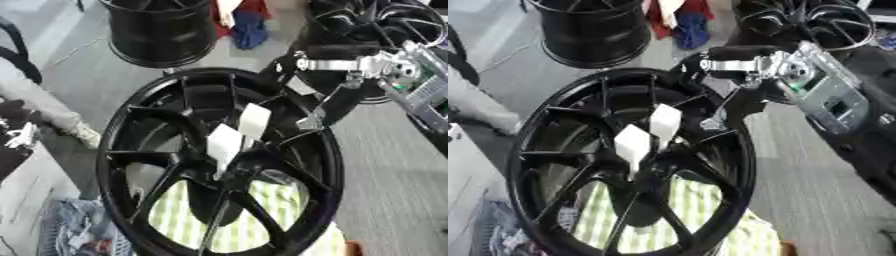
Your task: Pull the pin out of the wheel hub.
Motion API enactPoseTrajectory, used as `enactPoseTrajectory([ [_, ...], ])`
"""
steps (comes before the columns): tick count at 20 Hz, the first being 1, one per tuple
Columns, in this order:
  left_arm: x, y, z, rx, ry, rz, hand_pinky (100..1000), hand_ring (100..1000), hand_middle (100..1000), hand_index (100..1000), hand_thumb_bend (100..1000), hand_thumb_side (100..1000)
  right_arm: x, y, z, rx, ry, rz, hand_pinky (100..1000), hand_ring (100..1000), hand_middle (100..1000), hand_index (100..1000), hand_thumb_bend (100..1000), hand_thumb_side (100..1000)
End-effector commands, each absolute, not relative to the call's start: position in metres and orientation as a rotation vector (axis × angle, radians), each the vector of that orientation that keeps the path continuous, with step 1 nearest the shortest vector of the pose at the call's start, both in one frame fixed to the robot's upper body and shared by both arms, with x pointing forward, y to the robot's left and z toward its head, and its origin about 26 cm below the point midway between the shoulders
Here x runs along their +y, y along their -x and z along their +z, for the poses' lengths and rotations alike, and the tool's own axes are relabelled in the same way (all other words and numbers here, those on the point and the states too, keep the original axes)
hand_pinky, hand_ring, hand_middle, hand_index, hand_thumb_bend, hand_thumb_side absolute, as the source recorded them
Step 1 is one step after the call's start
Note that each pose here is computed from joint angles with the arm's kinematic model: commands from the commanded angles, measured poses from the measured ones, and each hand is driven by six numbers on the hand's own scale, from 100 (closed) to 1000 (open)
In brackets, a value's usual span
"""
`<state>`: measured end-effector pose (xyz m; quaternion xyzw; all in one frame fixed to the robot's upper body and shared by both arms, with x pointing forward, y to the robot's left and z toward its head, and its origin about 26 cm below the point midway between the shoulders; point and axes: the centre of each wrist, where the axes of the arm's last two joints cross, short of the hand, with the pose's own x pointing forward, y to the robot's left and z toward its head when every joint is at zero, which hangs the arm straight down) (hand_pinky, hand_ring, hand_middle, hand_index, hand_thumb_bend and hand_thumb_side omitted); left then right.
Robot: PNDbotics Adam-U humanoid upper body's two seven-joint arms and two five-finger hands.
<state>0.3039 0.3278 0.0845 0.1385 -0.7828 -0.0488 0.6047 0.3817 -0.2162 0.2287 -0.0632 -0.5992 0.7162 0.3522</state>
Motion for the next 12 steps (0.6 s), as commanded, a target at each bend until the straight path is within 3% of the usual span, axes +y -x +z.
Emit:
enactPoseTrajectory([
  [1,0.329,-0.305,0.094,-1.837,-0.333,-0.134,552,603,626,763,290,295,-0.219,-0.384,0.24,-1.538,0.192,1.873,812,848,852,926,340,252],
  [12,0.328,-0.306,0.094,-1.838,-0.33,-0.137,552,603,626,764,289,295,-0.207,-0.391,0.232,-1.523,0.141,1.888,806,839,842,920,329,261],
])
